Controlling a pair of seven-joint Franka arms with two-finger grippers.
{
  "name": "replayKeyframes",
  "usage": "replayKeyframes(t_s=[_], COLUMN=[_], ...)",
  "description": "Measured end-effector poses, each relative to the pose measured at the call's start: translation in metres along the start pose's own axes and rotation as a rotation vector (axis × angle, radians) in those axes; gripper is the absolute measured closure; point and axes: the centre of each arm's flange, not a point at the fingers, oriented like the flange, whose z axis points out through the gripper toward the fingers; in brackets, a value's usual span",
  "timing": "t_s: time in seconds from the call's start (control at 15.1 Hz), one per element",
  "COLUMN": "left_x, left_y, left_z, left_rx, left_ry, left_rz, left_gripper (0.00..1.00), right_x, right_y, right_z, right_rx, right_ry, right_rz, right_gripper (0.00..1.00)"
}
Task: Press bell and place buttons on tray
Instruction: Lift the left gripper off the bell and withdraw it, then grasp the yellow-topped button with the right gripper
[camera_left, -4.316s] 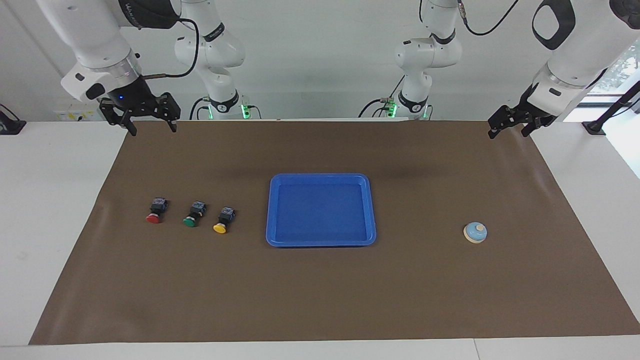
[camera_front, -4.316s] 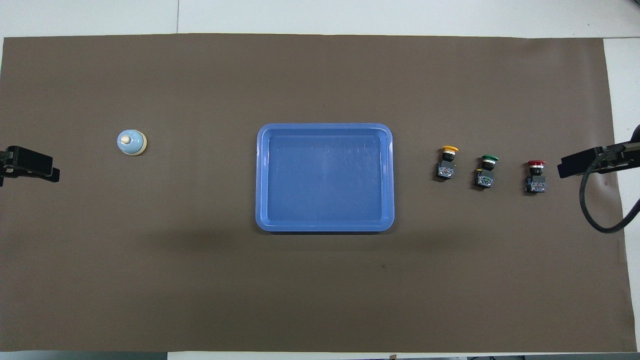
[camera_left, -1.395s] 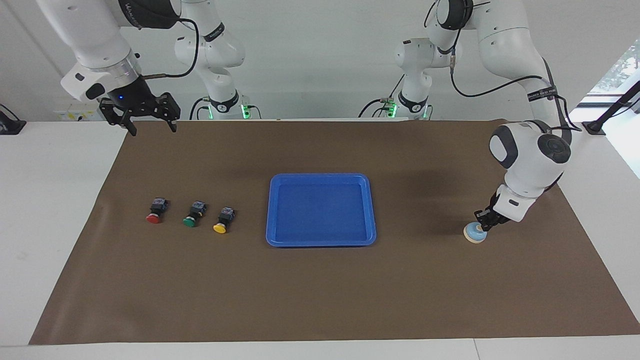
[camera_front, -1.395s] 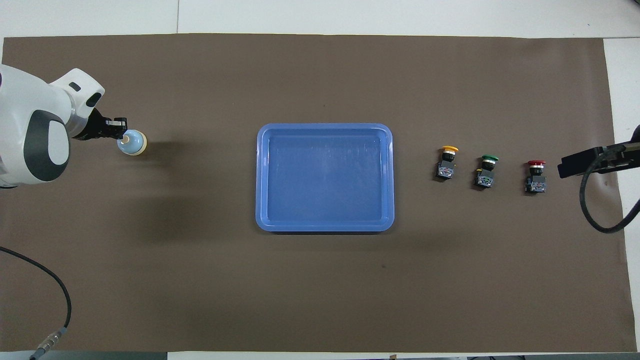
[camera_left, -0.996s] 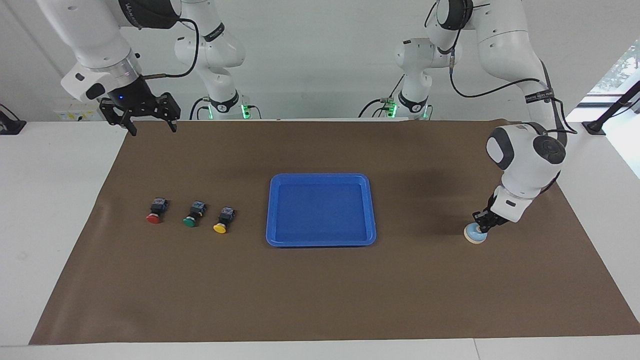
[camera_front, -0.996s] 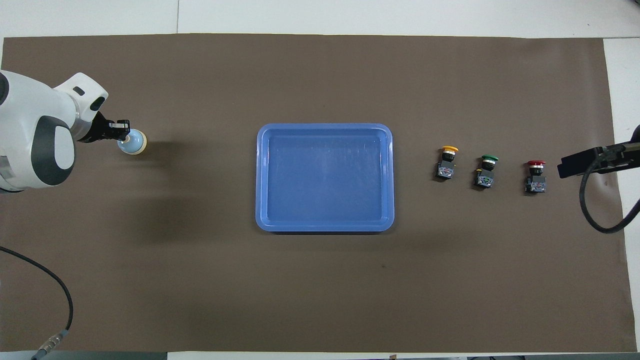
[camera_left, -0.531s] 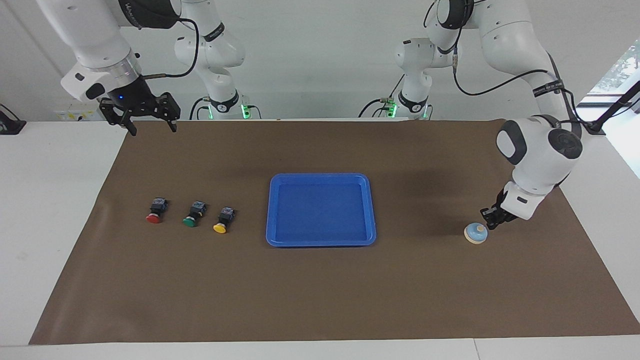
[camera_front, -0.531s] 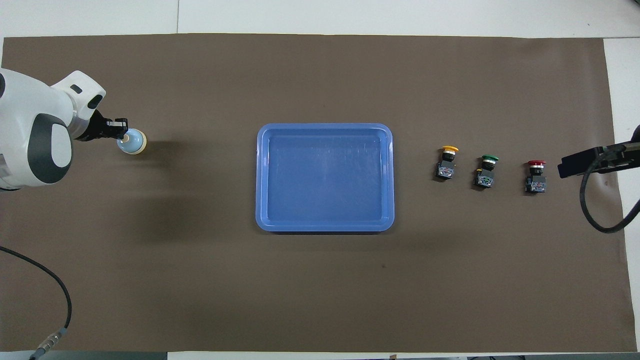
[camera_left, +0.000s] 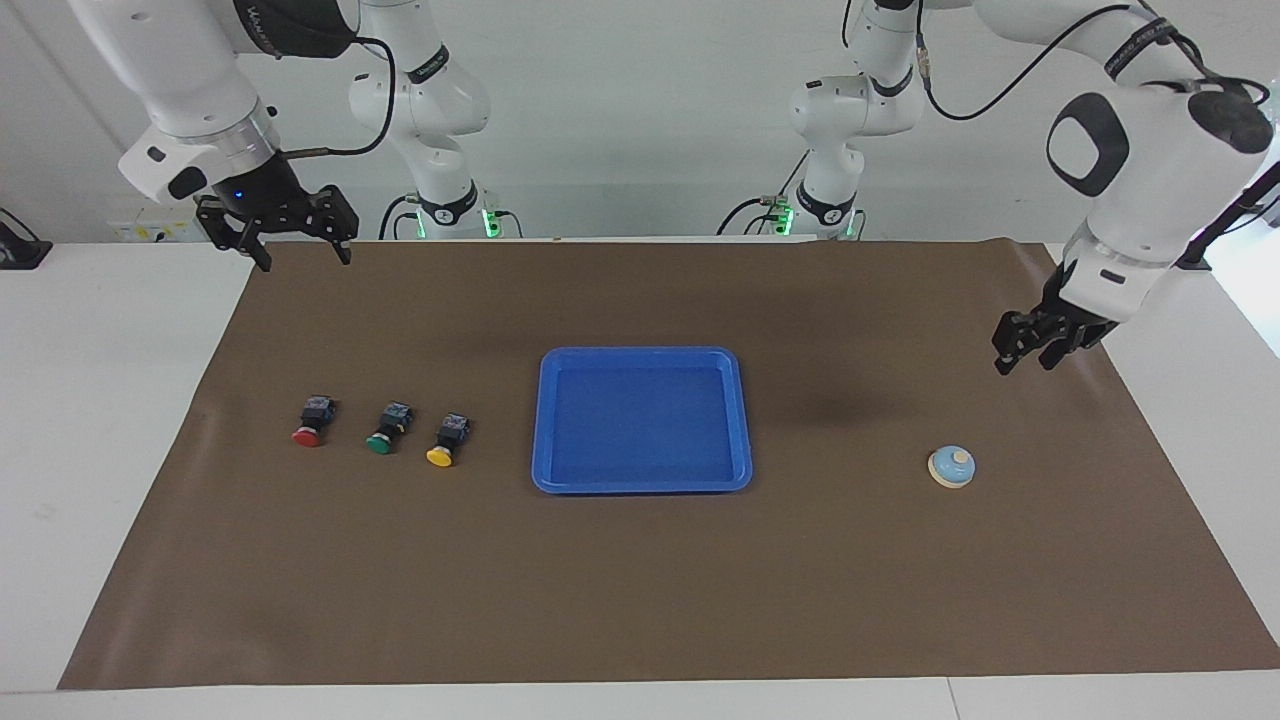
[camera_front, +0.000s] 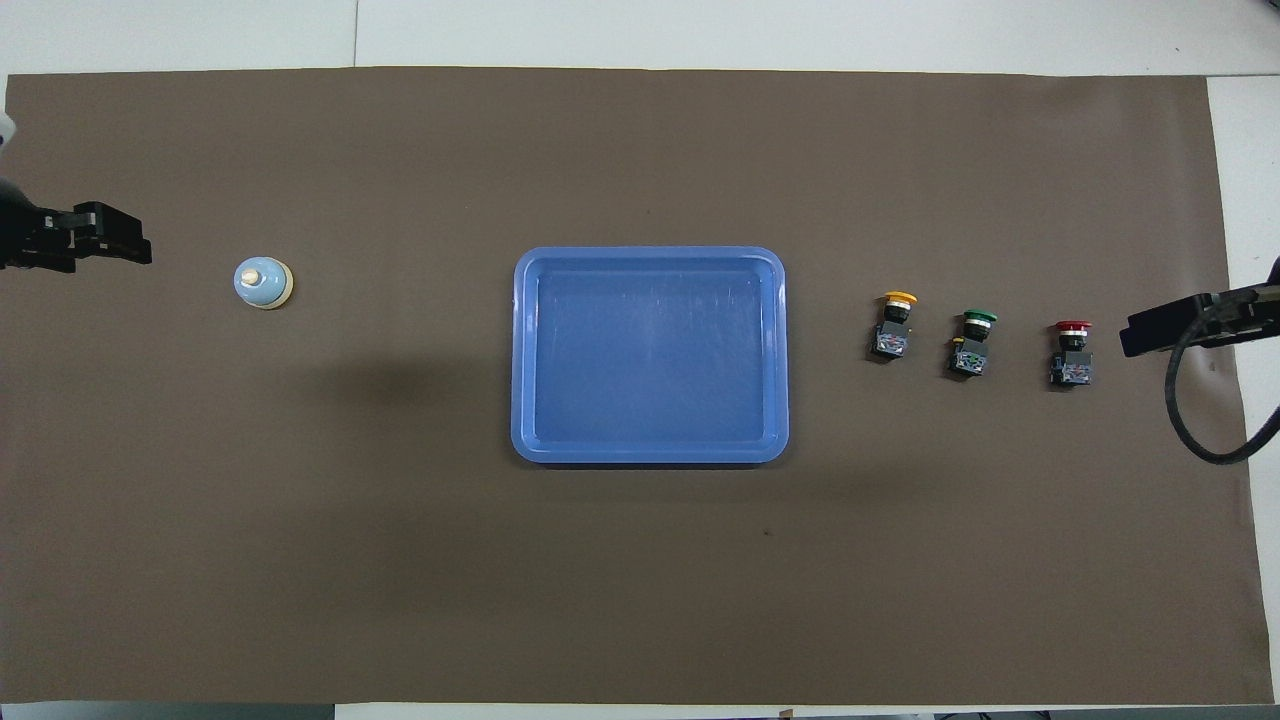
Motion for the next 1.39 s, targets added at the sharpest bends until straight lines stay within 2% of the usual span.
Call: replayKeyframes(t_s=[0.13,0.2,0.53,0.8,1.2,1.39], left_x=[-0.014,-0.020,-0.033,-0.034,-0.034,-0.039], left_y=[0.000,-0.001,-0.001,-0.001,-0.001,0.002], left_z=[-0.026,-0.034,-0.030,-0.027,-0.027,-0.023], left_rx=[-0.002,-0.003,-0.004,-0.004,-0.004,-0.004], left_ry=[0.011,0.004,-0.048,-0.055,-0.057,-0.103], left_rz=[0.000,0.000,0.000,0.000,0.001,0.006], left_gripper=[0.01,0.00,0.00,0.00,0.00,0.00], right_x=[0.000,-0.001,-0.003,-0.005,-0.004,0.001], right_y=[0.000,0.000,0.000,-0.007,-0.064,-0.079], right_z=[0.000,0.001,0.002,0.011,0.074,0.119], right_rx=[0.000,0.001,0.003,0.003,-0.009,-0.008], right_ry=[-0.002,-0.005,-0.022,-0.031,0.008,0.031], right_rz=[0.000,0.000,0.000,0.008,0.075,0.117], right_gripper=[0.00,0.00,0.00,0.00,0.00,0.00])
